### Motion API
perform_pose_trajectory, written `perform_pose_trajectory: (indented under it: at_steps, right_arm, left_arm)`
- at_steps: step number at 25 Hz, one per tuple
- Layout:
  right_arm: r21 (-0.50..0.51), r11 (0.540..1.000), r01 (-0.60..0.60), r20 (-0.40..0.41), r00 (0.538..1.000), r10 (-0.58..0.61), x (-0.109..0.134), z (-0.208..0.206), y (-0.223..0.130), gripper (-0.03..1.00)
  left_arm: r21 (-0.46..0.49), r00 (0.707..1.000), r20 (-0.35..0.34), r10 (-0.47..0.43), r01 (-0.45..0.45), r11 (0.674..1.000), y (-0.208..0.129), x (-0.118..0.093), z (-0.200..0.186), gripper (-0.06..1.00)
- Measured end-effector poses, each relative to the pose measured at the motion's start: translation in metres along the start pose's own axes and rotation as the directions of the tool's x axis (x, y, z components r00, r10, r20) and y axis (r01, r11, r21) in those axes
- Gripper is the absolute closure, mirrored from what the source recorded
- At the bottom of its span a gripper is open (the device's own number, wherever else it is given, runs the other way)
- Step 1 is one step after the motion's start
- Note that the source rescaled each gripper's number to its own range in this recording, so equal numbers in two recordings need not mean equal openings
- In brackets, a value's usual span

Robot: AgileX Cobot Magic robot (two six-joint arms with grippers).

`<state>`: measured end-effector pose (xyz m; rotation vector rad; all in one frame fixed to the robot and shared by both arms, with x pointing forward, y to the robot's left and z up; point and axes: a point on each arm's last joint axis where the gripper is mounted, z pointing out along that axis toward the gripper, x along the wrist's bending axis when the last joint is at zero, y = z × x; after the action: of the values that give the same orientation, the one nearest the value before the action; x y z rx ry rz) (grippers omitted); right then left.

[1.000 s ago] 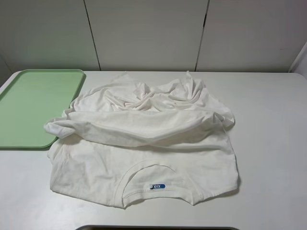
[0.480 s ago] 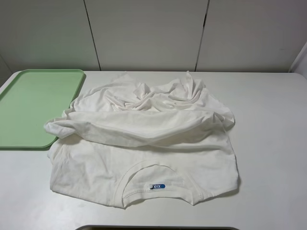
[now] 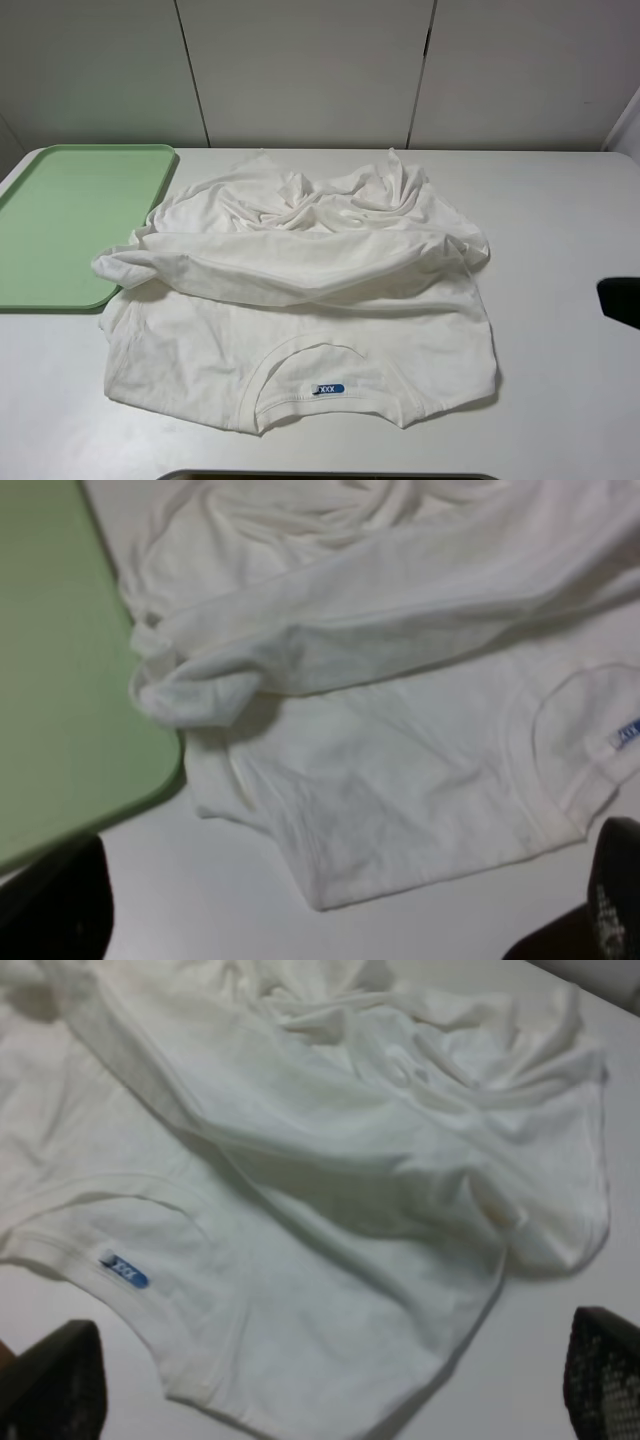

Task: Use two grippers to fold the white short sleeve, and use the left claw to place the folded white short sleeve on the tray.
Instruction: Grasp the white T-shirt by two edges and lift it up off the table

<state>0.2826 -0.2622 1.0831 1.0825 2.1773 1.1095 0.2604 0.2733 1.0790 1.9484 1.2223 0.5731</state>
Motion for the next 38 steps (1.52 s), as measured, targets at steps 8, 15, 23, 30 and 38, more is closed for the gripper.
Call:
perform_pose_trajectory:
  at_steps: [8, 15, 23, 30, 38]
  right_arm:
    - [0.113, 0.959, 0.258, -0.107, 0.963, -0.247, -0.022, 0.061, 0.063, -0.03]
    - [0.260, 0.878, 0.402, -0.208, 0.911, -0.355, -0.042, 0.160, 0.072, -0.03]
    - [0.331, 0.732, 0.596, -0.293, 0.802, -0.521, -0.038, 0.225, 0.049, -0.03]
    - [0.360, 0.643, 0.675, -0.291, 0.737, -0.610, -0.041, 0.265, 0.031, -0.03]
    - [0.397, 0.570, 0.719, -0.295, 0.688, -0.663, -0.047, 0.294, 0.012, -0.03]
  left_arm:
    - [0.204, 0.987, 0.119, 0.108, -0.130, 0.970, 0.061, 0.021, 0.038, 0.02]
    - [0.379, 0.958, 0.266, 0.108, -0.207, 0.902, 0.091, 0.035, 0.101, 0.03]
    - [0.548, 0.906, 0.371, 0.205, -0.392, 0.739, 0.078, 0.039, 0.180, 0.04]
    - [0.471, 0.862, 0.374, 0.344, -0.495, 0.730, 0.078, 0.048, 0.216, 0.04]
    - [0.374, 0.801, 0.356, 0.481, -0.594, 0.712, 0.080, 0.054, 0.242, 0.04]
